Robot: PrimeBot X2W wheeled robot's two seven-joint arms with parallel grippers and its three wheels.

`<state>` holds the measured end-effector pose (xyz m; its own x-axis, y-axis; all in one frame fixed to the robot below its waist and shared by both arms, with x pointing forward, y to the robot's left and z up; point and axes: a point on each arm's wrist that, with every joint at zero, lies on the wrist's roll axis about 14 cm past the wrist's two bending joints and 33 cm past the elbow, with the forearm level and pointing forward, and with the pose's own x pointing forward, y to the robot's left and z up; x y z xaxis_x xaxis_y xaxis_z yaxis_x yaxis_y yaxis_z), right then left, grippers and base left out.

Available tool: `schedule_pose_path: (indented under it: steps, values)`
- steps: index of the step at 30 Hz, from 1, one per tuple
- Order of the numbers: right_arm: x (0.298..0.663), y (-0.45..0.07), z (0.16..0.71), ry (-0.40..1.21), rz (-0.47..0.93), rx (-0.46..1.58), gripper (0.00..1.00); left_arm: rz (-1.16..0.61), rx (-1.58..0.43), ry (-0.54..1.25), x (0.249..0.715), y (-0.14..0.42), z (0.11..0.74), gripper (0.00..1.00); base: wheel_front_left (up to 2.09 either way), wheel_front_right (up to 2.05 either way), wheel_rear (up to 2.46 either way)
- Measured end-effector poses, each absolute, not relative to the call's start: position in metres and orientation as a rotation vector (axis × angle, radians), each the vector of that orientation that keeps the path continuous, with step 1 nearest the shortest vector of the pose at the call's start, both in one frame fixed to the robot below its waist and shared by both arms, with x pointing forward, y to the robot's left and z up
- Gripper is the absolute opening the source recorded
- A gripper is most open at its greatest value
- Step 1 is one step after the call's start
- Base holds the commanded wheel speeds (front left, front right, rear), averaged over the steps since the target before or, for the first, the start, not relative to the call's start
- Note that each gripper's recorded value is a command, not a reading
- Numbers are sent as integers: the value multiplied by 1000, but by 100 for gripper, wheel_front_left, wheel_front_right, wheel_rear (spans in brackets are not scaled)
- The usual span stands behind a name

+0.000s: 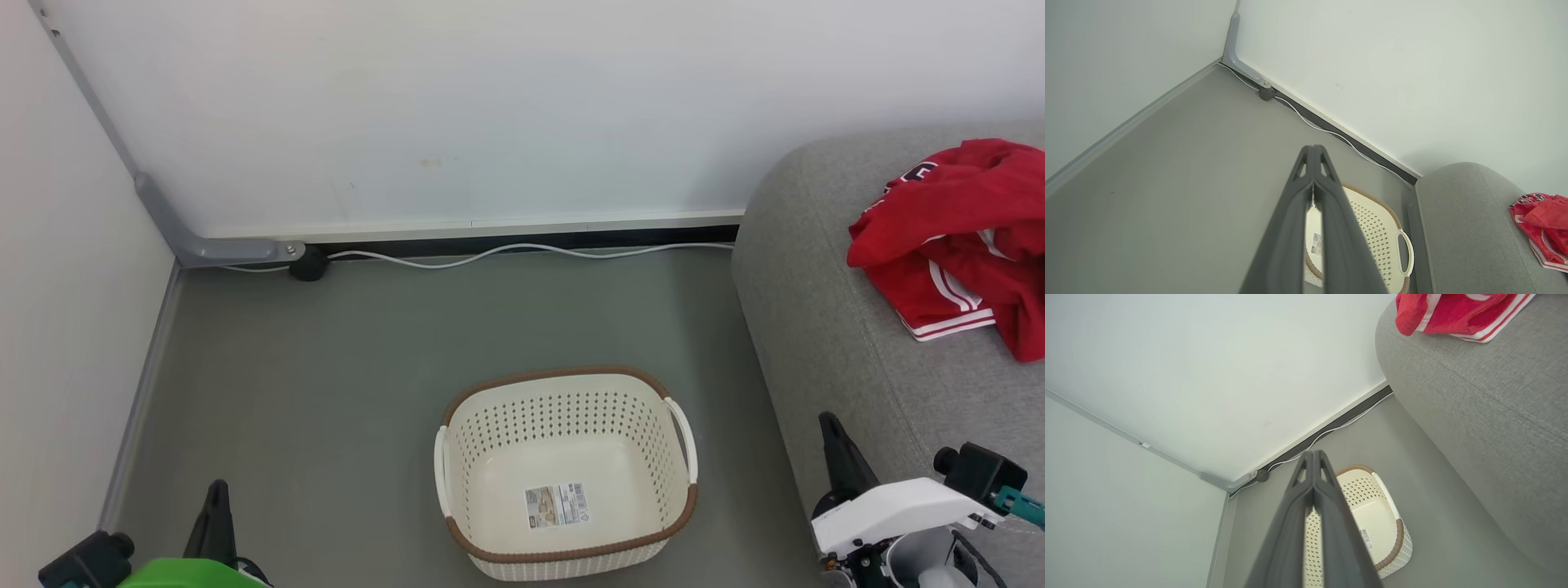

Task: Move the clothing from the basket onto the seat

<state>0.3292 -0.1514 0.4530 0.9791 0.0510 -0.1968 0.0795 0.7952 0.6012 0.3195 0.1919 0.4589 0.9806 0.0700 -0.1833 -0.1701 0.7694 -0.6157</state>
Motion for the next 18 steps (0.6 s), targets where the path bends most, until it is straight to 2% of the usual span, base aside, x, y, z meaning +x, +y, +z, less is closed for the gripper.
schedule_pose_path:
  steps: [18]
  values:
    - [340, -166, 456, 209, -65, 890, 0, 137, -915, 175, 331, 191, 457, 0, 0, 0, 0]
